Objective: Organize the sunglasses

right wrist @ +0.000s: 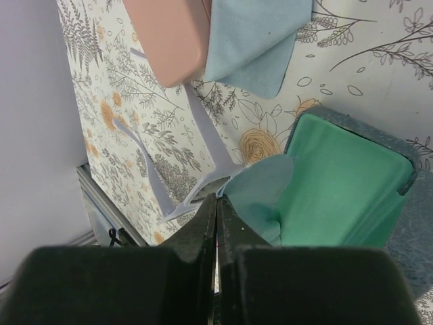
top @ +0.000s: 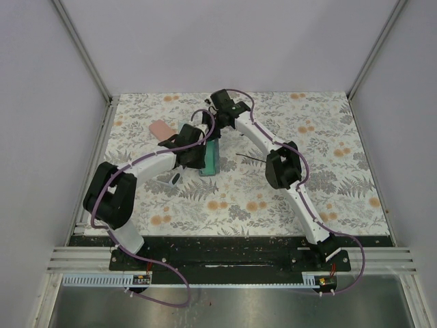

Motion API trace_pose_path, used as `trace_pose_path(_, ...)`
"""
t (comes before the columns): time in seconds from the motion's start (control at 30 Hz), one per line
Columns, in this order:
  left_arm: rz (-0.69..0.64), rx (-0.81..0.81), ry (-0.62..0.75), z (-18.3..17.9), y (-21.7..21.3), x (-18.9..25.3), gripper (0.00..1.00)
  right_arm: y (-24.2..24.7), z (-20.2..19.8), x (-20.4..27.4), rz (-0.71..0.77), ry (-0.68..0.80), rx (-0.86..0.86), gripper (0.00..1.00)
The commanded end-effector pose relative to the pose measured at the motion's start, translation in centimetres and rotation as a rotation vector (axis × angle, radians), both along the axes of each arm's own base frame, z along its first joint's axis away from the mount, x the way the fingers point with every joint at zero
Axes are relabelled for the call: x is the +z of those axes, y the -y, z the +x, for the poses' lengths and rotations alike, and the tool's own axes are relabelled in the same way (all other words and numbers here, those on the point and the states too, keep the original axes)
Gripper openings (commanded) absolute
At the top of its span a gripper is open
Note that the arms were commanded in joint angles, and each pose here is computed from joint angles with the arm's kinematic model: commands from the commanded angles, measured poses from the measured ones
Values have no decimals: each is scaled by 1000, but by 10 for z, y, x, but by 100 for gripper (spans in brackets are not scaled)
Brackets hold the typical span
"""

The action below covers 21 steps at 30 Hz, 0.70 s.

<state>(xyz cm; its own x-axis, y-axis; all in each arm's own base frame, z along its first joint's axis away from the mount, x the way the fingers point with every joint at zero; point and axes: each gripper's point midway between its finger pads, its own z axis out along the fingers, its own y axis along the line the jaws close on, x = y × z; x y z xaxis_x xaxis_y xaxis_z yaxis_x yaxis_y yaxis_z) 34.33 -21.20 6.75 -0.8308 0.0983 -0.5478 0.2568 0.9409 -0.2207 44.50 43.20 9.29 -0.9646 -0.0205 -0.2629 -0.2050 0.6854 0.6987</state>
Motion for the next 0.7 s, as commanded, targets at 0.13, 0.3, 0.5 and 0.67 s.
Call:
trace_pose_path(0.13,-141,-63,49,18,32,21,0,19,10,-4,-98,51,-37,0)
trace_pose_path(0.3,-155,-73,40,20,38,18,0,29,10,-9,-157,60,-51,0)
trace_pose_path(0.5,-160,-79,23,22,43,8,0,38,14,-11,-206,86,-76,8)
trace_pose_path(0.67,-177,-84,24,23,49,6,23,39,17,-2,-198,101,-87,35)
